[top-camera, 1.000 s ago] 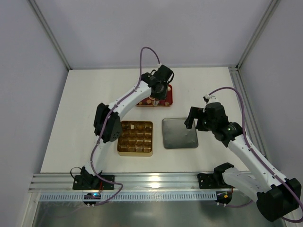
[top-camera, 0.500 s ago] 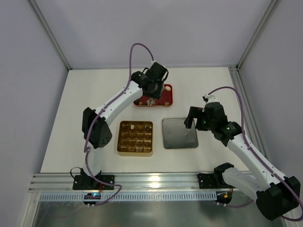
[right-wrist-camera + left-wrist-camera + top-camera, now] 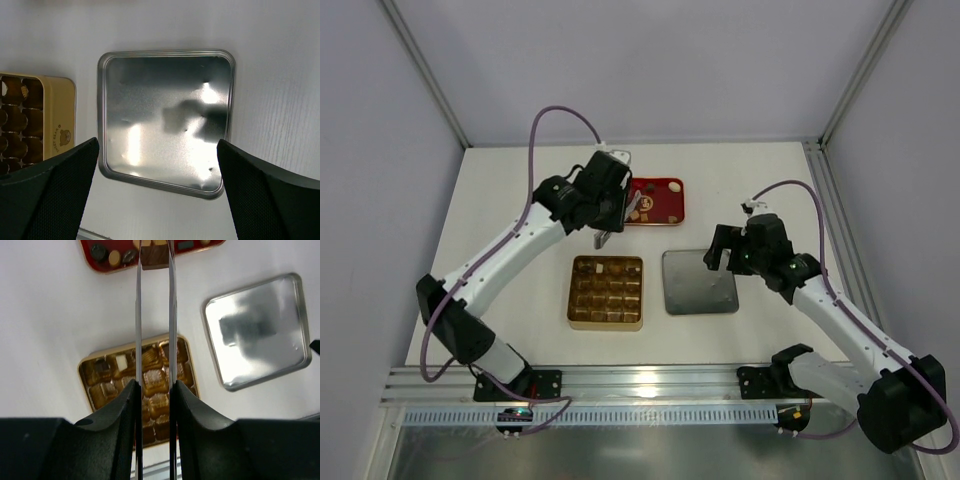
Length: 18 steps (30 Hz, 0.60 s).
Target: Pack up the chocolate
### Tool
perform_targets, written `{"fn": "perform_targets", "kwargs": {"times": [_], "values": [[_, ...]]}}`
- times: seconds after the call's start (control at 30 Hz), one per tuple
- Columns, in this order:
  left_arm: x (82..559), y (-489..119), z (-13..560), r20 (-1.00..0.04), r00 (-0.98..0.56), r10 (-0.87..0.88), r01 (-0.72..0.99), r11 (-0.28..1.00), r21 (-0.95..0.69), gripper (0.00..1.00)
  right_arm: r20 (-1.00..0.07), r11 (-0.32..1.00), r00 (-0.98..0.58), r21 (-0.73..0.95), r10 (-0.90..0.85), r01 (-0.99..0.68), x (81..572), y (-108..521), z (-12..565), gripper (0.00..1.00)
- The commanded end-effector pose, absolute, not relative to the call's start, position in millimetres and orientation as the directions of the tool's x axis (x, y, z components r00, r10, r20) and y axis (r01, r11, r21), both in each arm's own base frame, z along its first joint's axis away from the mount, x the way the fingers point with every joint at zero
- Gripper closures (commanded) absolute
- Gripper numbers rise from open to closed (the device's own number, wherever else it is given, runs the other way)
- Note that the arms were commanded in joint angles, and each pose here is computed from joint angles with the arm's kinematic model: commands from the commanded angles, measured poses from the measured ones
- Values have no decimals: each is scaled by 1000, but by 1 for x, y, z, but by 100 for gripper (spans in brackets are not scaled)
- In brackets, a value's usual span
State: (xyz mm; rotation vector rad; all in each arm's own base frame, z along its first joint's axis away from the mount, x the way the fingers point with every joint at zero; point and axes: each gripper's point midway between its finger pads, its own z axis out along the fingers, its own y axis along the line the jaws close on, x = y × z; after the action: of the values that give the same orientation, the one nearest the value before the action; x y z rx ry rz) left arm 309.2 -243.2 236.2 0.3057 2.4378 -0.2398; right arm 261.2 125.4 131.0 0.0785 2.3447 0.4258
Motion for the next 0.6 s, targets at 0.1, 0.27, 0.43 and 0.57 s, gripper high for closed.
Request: {"fn": "perform_targets", "kwargs": {"times": [0.1, 0.27, 0.43, 0.57], "values": [[260, -199, 246, -636, -766, 92, 225, 965, -132, 68, -672, 924, -712, 374, 205, -86, 277, 139, 134, 0], [215, -166, 238, -605, -794, 60, 192, 969, -157, 67, -662, 913, -717, 399, 218, -91, 283, 146, 132, 0], [183, -145, 227, -584, -811, 46, 184, 967, -178, 67, -650, 907, -725, 411, 227, -85, 284, 150, 129, 0], [161, -129, 215, -556, -830, 45, 172, 969, -178, 67, -647, 908, -727, 411, 231, -77, 282, 150, 126, 0]]}}
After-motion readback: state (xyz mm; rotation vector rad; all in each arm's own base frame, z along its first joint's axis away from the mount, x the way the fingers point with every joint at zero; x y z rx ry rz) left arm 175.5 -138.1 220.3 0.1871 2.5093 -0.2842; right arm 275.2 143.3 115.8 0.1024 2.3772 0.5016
